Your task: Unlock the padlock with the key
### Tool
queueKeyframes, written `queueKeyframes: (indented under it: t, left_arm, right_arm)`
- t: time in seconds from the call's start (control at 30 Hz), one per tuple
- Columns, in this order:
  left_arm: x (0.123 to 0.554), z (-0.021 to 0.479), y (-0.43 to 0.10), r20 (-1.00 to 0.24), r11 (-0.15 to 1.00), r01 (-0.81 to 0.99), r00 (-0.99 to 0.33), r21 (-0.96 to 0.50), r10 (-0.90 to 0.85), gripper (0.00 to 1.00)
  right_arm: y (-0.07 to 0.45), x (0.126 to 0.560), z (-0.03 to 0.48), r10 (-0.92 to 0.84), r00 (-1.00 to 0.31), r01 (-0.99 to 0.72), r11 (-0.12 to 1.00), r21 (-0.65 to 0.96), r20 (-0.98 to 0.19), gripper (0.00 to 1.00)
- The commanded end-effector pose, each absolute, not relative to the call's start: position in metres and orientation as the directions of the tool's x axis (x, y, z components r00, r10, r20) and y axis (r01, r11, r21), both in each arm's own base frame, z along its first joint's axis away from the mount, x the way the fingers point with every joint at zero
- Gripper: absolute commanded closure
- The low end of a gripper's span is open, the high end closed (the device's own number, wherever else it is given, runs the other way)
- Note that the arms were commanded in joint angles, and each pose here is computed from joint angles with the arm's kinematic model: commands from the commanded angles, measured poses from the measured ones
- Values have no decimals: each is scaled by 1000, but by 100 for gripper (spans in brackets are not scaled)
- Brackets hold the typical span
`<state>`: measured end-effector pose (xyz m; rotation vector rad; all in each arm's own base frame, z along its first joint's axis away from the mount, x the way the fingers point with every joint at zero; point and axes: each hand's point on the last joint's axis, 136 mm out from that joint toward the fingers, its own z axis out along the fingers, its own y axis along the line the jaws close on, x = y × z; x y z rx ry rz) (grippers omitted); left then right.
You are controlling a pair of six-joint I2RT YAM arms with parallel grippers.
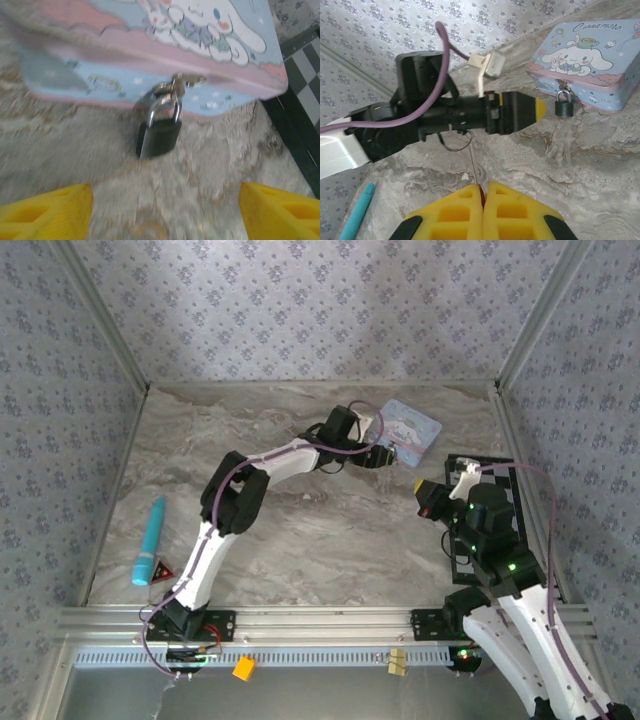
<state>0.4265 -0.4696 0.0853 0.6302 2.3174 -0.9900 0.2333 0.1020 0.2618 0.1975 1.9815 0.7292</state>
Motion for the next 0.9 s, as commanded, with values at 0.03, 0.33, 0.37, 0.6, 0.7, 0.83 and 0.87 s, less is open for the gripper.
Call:
queueKeyframes:
  t: [0.03, 0.33, 0.37, 0.6, 0.7, 0.83, 0.87]
  left_arm:
    - [430, 83, -494, -640, 588, 638, -727, -497, 248, 28]
    - [441, 55, -515, -607, 616, 616, -749, -490, 266, 33]
    - [442, 51, -515, -604, 623, 612, -751, -488, 266, 34]
    - [448, 41, -522, -602, 629, 594, -762, -502, 240, 44]
    - [446, 39, -522, -596, 628, 590, -767, -507, 239, 51]
    - [446, 38, -522, -590, 629, 586, -771, -511, 239, 61]
    - [445, 39, -521, -591, 630, 585, -771, -511, 238, 65]
  right_arm:
    - [102, 228, 244, 404, -547, -150, 814, 561, -733, 100]
    - [106, 223, 239, 396, -566, -172, 801, 573, -723, 100]
    - [106, 223, 240, 395, -564, -176, 801, 572, -725, 100]
    - [106, 222, 240, 389, -565, -183, 801, 570, -728, 100]
    - [107, 222, 240, 388, -565, -189, 798, 572, -728, 100]
    - [106, 222, 241, 388, -561, -190, 799, 570, -731, 100]
    - [106, 222, 242, 389, -560, -190, 799, 571, -731, 100]
